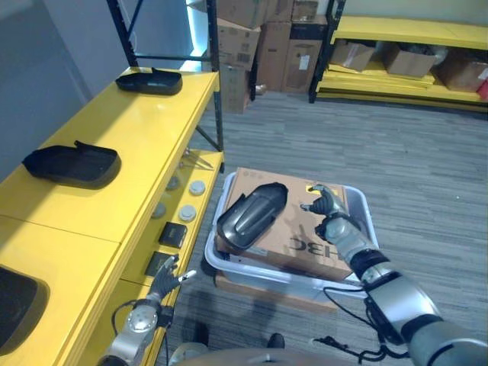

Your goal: Move parts from the plastic box to the shelf.

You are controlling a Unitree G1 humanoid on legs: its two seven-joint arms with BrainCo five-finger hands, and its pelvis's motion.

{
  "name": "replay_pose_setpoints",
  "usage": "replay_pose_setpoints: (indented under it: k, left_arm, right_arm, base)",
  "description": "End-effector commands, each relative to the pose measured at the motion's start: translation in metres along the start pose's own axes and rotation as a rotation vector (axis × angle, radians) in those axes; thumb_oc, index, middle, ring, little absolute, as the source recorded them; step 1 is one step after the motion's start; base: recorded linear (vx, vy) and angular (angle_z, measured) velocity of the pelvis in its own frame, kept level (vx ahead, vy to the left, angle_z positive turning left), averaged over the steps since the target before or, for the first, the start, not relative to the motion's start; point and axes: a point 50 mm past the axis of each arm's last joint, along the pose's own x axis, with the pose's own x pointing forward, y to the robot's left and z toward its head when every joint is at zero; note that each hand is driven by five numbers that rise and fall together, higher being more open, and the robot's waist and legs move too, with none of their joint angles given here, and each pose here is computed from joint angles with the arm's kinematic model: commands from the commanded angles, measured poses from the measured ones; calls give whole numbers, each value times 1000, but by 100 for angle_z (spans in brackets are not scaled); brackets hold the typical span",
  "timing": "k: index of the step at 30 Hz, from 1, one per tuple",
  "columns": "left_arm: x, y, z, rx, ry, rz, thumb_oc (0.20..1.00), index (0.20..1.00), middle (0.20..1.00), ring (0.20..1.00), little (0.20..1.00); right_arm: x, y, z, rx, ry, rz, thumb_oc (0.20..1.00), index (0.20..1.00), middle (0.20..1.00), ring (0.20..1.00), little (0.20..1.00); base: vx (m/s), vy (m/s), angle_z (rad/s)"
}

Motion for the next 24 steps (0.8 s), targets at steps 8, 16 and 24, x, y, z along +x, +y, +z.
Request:
replay_pose_setpoints:
  k: [8,16,24]
  left_arm:
    - [6,-6,-29,263,150,11,1000,1000,1000,1000,1000]
    - [-4,5,-60,240,302,132,1000,1000,1000,1000,1000]
    - [-7,11,-68,214,358,174,1000,1000,1000,1000,1000]
  right_arm:
    - [9,2,33,221,72,-222,1000,1000,1000,1000,1000]
    - [5,8,34,223,81,-261,1000,1000,1000,1000,1000]
    - [4,13,11,183,239,-221,1000,1000,1000,1000,1000]
  base:
    - [-53,27,9]
    - [-15,18,15]
    - [-29,18,16]
